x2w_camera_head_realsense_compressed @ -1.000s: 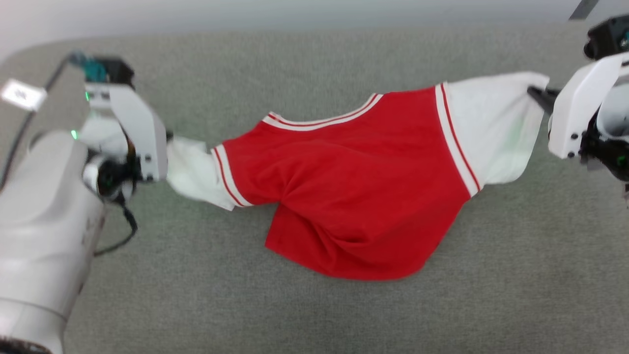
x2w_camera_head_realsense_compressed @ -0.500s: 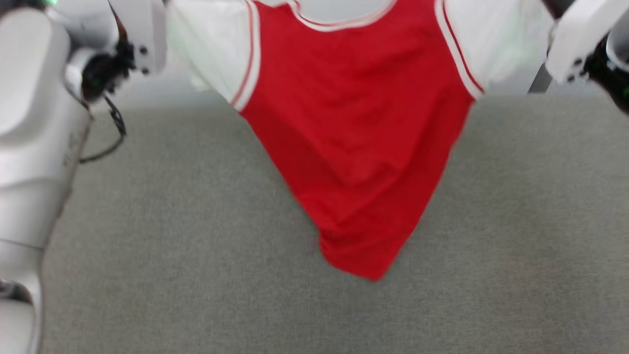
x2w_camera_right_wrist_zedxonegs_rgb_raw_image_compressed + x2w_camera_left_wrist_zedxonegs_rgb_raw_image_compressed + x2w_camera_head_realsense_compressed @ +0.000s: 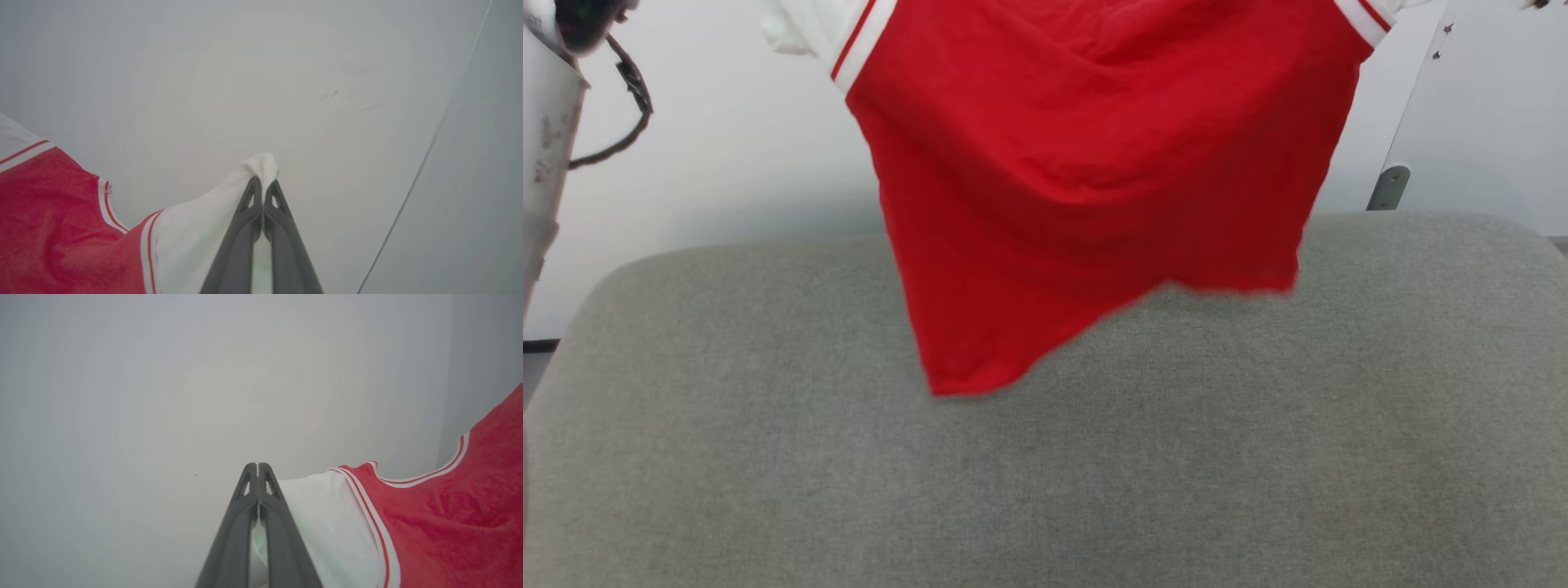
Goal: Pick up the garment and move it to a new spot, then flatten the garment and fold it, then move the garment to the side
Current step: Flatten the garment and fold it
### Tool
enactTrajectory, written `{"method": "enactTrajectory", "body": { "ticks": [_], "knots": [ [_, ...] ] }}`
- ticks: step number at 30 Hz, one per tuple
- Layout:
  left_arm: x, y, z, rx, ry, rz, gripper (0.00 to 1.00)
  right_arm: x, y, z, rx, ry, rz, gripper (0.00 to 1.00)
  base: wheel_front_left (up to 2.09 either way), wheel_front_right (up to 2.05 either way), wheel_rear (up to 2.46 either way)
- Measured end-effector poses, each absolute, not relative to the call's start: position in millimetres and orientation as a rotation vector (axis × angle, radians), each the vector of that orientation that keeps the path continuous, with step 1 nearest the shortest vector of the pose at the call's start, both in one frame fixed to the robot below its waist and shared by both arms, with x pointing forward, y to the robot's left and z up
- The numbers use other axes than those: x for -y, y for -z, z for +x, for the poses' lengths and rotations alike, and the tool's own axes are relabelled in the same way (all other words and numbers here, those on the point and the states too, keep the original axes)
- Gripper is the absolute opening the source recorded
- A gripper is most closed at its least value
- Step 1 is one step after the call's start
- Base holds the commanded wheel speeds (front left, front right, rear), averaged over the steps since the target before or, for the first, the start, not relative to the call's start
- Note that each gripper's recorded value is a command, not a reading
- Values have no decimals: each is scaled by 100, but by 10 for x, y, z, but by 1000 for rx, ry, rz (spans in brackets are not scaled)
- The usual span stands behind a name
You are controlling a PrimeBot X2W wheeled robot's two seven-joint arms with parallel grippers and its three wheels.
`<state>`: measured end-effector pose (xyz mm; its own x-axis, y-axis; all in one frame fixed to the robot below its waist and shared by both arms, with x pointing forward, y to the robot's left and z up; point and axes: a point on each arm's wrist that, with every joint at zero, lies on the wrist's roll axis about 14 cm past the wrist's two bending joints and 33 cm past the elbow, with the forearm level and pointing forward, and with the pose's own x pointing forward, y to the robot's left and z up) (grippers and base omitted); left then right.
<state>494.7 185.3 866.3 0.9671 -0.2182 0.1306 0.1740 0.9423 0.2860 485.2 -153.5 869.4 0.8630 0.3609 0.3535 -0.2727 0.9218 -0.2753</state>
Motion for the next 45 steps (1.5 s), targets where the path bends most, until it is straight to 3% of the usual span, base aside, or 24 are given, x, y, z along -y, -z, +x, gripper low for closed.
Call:
{"method": "enactTrajectory", "body": {
  "ticks": [12,18,24,30,33,38,45],
  "knots": [
    [-1766,-8577,5265,137,230,283,0,1684,-8577,5208,387,-318,-229,0,0,0,0],
    [-1674,-8491,5730,170,231,286,0,1803,-8493,5691,429,-273,-265,0,0,0,0],
    [-1570,-8516,6274,323,206,271,0,1739,-8406,6274,541,-244,-340,0,0,0,0],
    [-1538,-8584,6661,606,193,211,0,1737,-8547,6674,703,-189,-466,0,0,0,0],
    [-1552,-8248,6902,650,210,174,0,1695,-8139,6944,698,-190,-481,0,0,0,0],
    [-1605,-7060,7347,458,237,152,0,1589,-6701,7426,489,-239,-450,0,0,0,0],
    [-1794,-6124,7368,281,239,151,0,1265,-5497,7521,313,-339,-368,0,0,0,0]
  ]
}}
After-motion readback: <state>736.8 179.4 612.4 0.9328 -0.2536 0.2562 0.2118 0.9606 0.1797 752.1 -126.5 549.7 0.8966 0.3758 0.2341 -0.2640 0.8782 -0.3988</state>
